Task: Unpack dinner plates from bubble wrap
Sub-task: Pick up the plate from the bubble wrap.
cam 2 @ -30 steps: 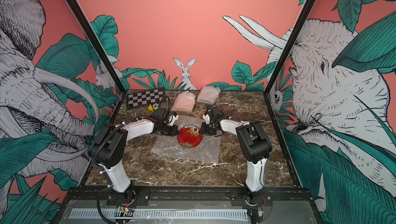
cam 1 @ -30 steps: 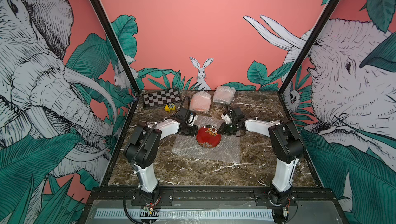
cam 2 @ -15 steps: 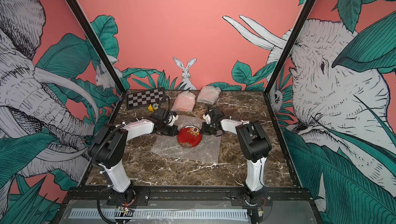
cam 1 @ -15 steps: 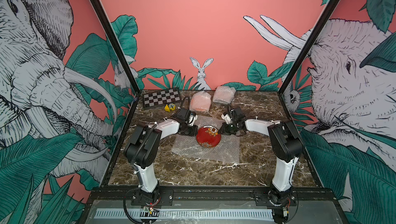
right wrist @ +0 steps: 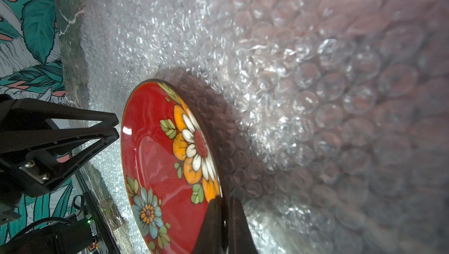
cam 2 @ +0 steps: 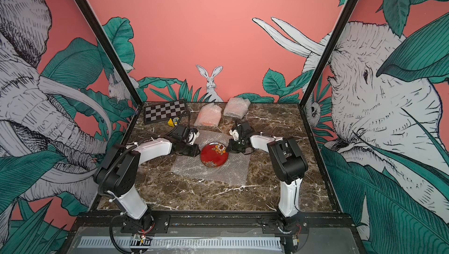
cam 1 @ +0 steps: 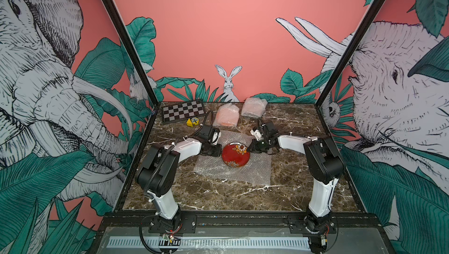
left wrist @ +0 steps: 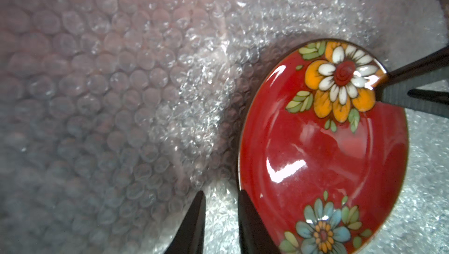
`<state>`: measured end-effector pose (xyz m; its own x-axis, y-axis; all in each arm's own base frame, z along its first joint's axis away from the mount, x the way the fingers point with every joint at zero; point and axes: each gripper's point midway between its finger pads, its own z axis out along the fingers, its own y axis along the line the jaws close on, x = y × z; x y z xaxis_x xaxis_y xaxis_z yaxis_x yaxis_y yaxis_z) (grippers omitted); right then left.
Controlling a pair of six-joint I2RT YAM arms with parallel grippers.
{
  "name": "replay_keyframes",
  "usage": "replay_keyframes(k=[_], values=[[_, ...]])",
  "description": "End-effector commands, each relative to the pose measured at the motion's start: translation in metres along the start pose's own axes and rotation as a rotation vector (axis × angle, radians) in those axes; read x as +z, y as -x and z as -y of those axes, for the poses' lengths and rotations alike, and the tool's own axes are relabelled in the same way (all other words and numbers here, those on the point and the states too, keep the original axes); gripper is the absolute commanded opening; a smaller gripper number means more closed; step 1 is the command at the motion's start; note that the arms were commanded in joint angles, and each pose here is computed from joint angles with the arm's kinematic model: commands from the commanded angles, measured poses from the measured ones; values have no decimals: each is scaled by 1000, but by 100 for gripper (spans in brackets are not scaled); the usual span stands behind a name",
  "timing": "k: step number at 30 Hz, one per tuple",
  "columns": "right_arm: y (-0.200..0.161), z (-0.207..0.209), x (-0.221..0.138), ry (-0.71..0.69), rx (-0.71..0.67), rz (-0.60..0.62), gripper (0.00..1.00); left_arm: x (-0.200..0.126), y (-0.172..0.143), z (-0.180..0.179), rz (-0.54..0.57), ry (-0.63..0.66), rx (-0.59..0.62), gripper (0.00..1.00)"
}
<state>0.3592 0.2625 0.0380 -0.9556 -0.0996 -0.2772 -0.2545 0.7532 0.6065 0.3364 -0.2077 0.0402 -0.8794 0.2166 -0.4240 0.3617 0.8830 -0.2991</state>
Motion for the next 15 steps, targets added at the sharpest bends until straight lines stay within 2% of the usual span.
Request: replay_keyframes(k=[1,10,15], values=[[-9,13,-1,-54,10,-18,6,-10,10,-7,61,49,-14,28],[-4,4,-9,-34,-9,3,3,1,-6,-23,28,120,-44,17],[2,-6,-18,-2,-18,33,2,3,-18,-29,5,139,-55,16]])
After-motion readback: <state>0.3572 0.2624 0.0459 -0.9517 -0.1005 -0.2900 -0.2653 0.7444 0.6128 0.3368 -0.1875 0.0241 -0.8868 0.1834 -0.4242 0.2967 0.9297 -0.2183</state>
